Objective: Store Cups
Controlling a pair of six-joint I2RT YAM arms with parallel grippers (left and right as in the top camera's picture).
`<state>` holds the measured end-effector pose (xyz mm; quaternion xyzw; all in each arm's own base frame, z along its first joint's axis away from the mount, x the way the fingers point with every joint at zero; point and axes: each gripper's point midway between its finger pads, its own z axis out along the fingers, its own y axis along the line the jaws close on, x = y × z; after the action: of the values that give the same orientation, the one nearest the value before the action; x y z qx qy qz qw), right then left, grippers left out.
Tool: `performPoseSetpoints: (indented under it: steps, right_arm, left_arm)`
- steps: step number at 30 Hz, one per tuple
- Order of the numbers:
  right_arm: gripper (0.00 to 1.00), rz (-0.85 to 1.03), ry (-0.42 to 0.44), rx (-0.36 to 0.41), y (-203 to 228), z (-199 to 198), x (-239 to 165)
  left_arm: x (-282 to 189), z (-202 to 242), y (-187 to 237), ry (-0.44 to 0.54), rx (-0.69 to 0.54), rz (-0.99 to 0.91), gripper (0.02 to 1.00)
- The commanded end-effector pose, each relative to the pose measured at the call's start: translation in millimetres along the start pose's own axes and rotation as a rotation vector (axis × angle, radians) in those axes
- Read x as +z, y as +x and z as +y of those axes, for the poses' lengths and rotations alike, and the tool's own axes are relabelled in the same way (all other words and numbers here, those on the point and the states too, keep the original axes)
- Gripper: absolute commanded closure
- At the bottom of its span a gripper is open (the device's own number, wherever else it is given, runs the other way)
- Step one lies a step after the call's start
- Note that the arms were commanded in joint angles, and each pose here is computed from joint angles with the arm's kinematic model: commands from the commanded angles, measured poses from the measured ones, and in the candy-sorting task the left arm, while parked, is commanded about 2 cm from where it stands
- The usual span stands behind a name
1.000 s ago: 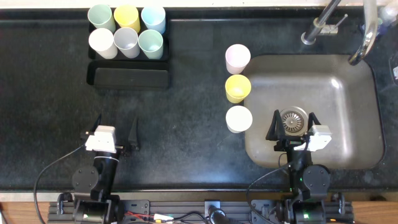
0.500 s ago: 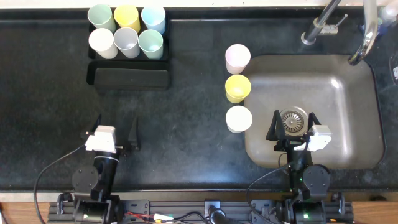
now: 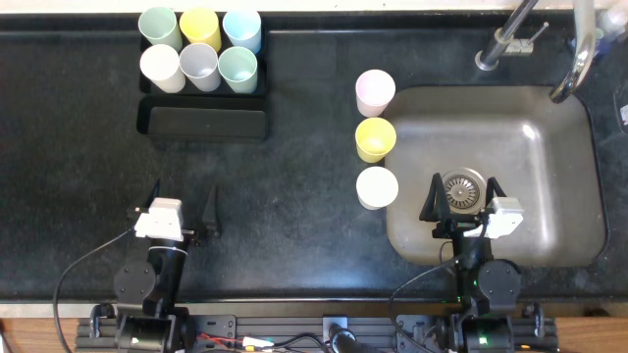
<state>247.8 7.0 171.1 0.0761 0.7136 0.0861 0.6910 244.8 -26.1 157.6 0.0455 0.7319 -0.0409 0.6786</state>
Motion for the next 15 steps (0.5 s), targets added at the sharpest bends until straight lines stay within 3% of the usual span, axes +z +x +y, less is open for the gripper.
performPoseSetpoints:
  steps: [1,8,15]
  right_arm:
    - [0.003,-0.005,0.004,0.007,2.3,-1.6,0.1]
    - [0.003,-0.005,0.004,0.007,2.3,-1.6,0.1]
    - [0.001,-0.005,0.004,0.007,2.3,-1.6,0.1]
  left_arm:
    - [-0.4,-3.3,-1.0,0.022,0.004,-0.006,0.020]
    - [-1.5,-17.7,-4.1,0.110,-0.046,0.011,0.020]
    - [26.3,-28.6,-72.8,0.144,-0.349,0.383,0.020]
